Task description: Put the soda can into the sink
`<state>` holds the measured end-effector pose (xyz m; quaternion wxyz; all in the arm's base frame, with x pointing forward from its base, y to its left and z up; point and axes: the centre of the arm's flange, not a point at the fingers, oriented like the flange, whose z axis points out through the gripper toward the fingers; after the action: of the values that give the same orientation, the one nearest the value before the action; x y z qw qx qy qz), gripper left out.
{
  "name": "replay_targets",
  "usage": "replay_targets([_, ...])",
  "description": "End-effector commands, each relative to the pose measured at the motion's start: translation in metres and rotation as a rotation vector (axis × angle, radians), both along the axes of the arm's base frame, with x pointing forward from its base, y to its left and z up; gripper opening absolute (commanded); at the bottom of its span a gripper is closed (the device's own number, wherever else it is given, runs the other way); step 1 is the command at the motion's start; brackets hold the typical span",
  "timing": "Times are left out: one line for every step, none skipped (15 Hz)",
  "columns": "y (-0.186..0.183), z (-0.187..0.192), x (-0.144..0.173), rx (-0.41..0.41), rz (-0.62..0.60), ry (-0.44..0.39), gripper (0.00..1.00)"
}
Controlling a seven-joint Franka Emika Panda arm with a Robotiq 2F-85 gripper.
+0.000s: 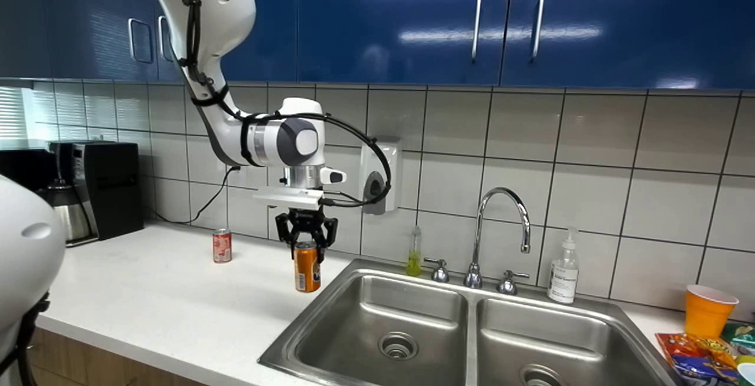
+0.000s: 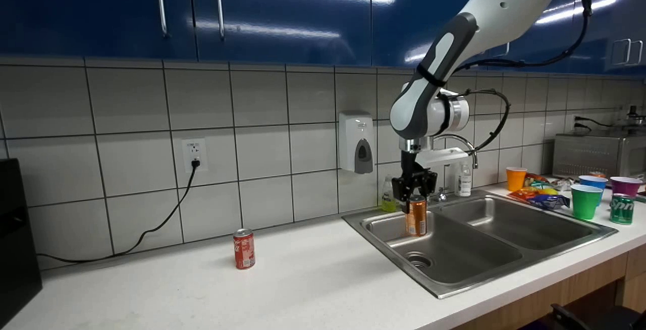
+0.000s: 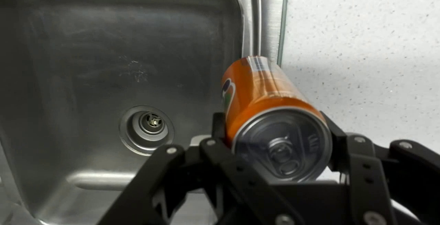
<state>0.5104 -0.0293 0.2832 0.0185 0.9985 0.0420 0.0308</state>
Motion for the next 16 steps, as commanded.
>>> replay_targets([-0.031, 0.009, -0.009, 0.009, -0.075, -0.020, 0.38])
replay_targets([-0.041, 0.008, -0.009, 0.011, -0.095, -0.019, 0.38])
replay_targets([-0.049, 0.007, -0.009, 0.013, -0.112, -0.018, 0.38])
replay_targets([-0.057, 0.005, -0.009, 0.013, -0.128, -0.020, 0.38])
replay_targets([-0.063, 0.004, -0.008, 0.016, -0.142, -0.024, 0.38])
replay_targets([-0.069, 0.002, -0.007, 0.017, -0.158, -0.024, 0.38])
replay_targets([-0.073, 0.000, -0.007, 0.020, -0.170, -0.027, 0.38])
replay_targets([-0.077, -0.003, -0.006, 0.022, -0.182, -0.029, 0.38])
replay_targets([-0.080, -0.007, -0.006, 0.022, -0.191, -0.033, 0.38])
replay_targets([-0.083, -0.011, -0.005, 0.024, -0.200, -0.034, 0.38])
replay_targets([-0.085, -0.015, -0.004, 0.024, -0.209, -0.038, 0.38])
replay_targets([-0.087, -0.020, -0.003, 0.026, -0.214, -0.040, 0.38])
replay_targets([-0.088, -0.025, -0.002, 0.027, -0.221, -0.042, 0.38])
replay_targets([-0.089, -0.030, -0.001, 0.028, -0.226, -0.046, 0.38])
replay_targets([-0.090, -0.036, 0.001, 0.027, -0.230, -0.047, 0.38])
replay_targets([-0.092, -0.041, 0.002, 0.024, -0.234, -0.048, 0.38])
